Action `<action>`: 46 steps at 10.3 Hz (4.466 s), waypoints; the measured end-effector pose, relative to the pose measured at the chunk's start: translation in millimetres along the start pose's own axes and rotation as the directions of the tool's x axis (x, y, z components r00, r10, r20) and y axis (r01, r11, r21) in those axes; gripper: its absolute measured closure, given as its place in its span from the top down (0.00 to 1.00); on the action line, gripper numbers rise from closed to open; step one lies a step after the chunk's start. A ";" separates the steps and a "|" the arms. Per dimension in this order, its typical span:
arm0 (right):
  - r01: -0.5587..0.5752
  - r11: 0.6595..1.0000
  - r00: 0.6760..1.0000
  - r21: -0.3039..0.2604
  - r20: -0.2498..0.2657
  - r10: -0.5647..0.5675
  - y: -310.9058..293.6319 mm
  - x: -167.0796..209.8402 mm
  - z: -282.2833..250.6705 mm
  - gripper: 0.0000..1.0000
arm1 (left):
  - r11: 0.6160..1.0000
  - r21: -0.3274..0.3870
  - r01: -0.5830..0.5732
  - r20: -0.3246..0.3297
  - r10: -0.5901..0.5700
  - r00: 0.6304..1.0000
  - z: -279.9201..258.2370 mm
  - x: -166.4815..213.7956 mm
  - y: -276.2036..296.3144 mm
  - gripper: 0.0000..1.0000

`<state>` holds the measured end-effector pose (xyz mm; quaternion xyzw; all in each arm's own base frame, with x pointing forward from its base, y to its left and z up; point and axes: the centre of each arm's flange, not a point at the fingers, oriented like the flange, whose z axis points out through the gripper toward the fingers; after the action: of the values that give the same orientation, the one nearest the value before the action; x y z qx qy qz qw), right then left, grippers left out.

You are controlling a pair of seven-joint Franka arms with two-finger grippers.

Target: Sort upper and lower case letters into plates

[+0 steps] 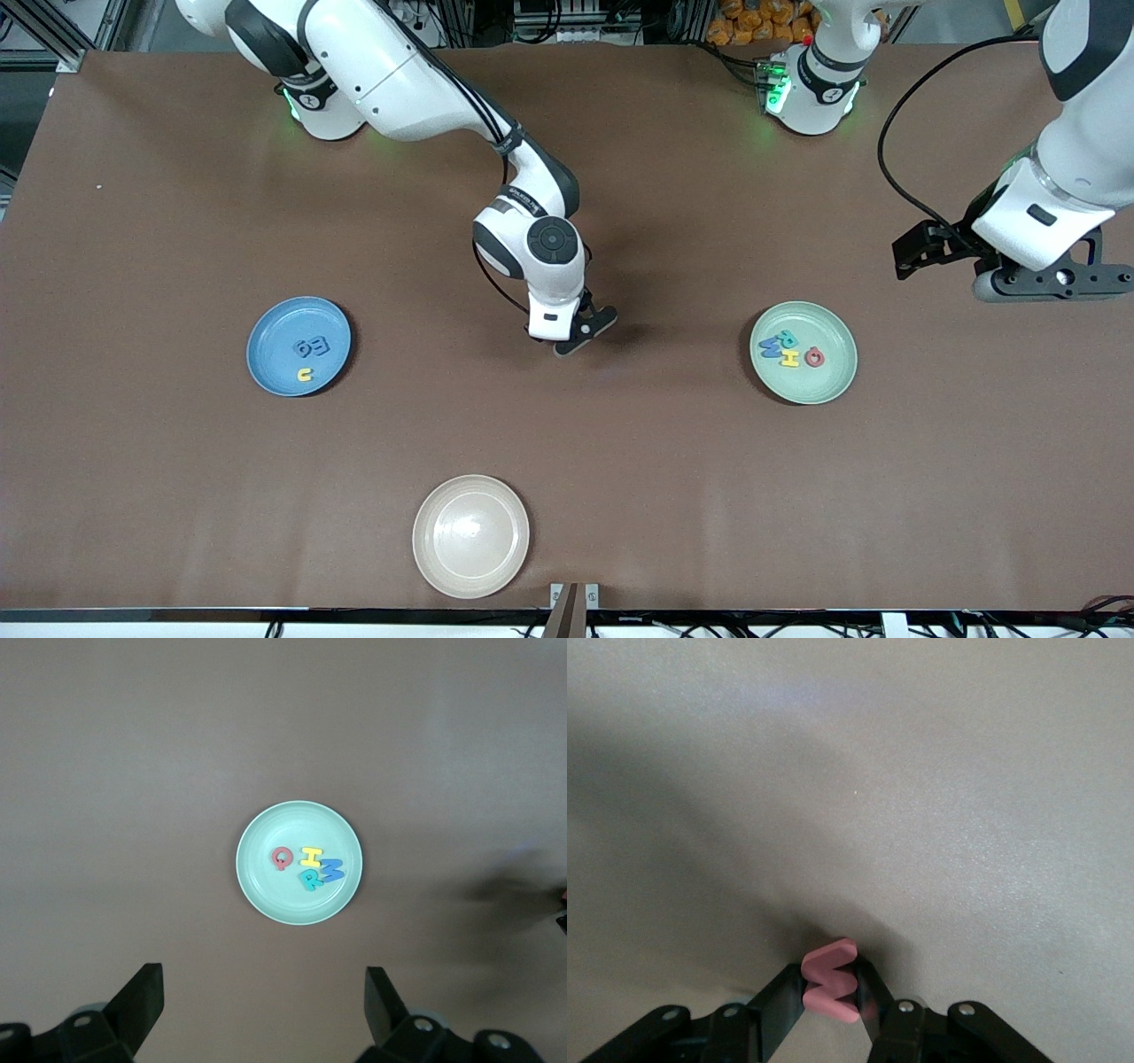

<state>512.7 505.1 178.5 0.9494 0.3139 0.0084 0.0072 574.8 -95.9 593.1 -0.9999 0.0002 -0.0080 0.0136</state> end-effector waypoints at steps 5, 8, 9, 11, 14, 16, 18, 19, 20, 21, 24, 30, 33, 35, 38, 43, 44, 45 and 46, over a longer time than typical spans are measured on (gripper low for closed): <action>-0.061 0.998 0.998 -0.007 0.006 0.061 46.8 13.2 -66.6 0.28 | 1.000 0.002 0.009 -0.035 -0.009 0.999 -5.6 -6.5 -4.4 1.00; -0.057 0.998 0.997 0.026 0.060 0.055 182.4 0.5 -126.9 0.27 | 1.000 0.001 0.012 -0.042 -0.012 0.999 -6.4 -5.4 -6.2 1.00; -0.035 0.999 0.995 0.036 0.091 0.032 241.1 -14.2 -135.7 0.27 | 1.000 0.000 0.013 -0.048 -0.013 0.999 -8.2 -5.0 -6.7 1.00; -0.024 0.999 0.985 0.037 0.174 0.018 321.9 -48.8 -135.5 0.27 | 1.000 -0.001 0.014 -0.058 -0.014 0.998 -14.3 -5.4 -7.4 1.00; -0.125 0.992 0.955 0.034 0.276 0.111 382.9 -108.4 -94.7 0.27 | 1.000 0.002 0.011 -0.044 -0.011 0.999 -14.7 -8.1 -6.4 1.00; -0.166 0.986 0.948 0.025 0.280 0.153 401.6 -148.6 -60.4 0.27 | 1.000 0.003 0.011 -0.044 -0.011 0.999 -16.0 -8.9 -6.1 1.00; -0.167 0.986 0.948 0.025 0.278 0.154 411.1 -176.0 -42.0 0.27 | 1.000 0.005 0.010 -0.038 -0.010 0.999 -17.6 -10.9 -5.9 1.00; -0.170 0.985 0.947 0.029 0.280 0.155 418.2 -184.1 -40.1 0.27 | 1.000 0.007 0.010 -0.028 -0.010 1.000 -17.4 -12.1 -6.0 1.00; -0.181 0.983 0.945 0.031 0.282 0.165 424.6 -189.8 -40.0 0.27 | 1.000 0.006 0.011 -0.028 -0.010 1.000 -18.9 -12.3 -6.2 1.00; -0.190 0.981 0.943 0.032 0.283 0.174 429.4 -193.3 -41.2 0.34 | 1.000 0.006 0.011 -0.030 -0.011 0.999 -20.5 -12.3 -6.3 1.00; -0.210 0.977 0.938 0.047 0.293 0.187 437.5 -192.5 -80.4 0.78 | 1.000 0.006 0.014 -0.029 -0.014 0.999 -21.2 -12.3 -8.0 1.00; -0.289 0.955 0.931 0.071 0.253 0.263 441.4 -163.9 -247.7 1.00 | 1.000 0.003 0.012 -0.047 -0.012 0.999 -30.5 -12.1 -7.0 1.00; -0.349 0.934 0.927 0.080 0.180 0.331 434.2 -184.7 -345.0 1.00 | 1.000 -0.018 0.013 -0.041 -0.013 0.999 -29.7 -11.7 -5.2 1.00; -0.375 0.923 0.923 0.087 0.126 0.363 438.2 -217.2 -400.4 1.00 | 1.000 -0.020 0.013 -0.038 -0.013 0.999 -28.7 -11.2 -5.4 1.00; -0.456 0.886 0.889 0.083 0.086 0.450 423.0 -235.5 -452.2 1.00 | 1.000 -0.020 0.014 -0.038 -0.015 0.999 -28.4 -10.8 -6.8 1.00; -0.526 0.850 0.848 0.033 0.093 0.521 385.8 -212.6 -456.6 1.00 | 1.000 -0.012 0.021 0.004 -0.020 1.000 -31.7 -16.1 -11.2 1.00; -0.534 0.846 0.842 0.004 0.088 0.531 393.2 -214.3 -454.6 1.00 | 1.000 -0.008 0.025 0.023 -0.025 0.999 -31.6 -18.2 -14.2 1.00; -0.539 0.842 0.838 -0.030 0.078 0.540 400.3 -215.4 -452.6 1.00 | 1.000 -0.006 0.028 0.035 -0.028 0.999 -31.2 -19.3 -16.3 1.00; -0.542 0.839 0.836 -0.048 0.071 0.544 404.2 -215.0 -449.3 1.00 | 1.000 -0.005 0.029 0.040 -0.029 0.999 -31.1 -19.8 -16.9 1.00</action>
<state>571.7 56.2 632.8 0.9988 0.0311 -0.0247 0.0296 554.5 -79.9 624.3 -0.9998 -0.0146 0.0117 0.0107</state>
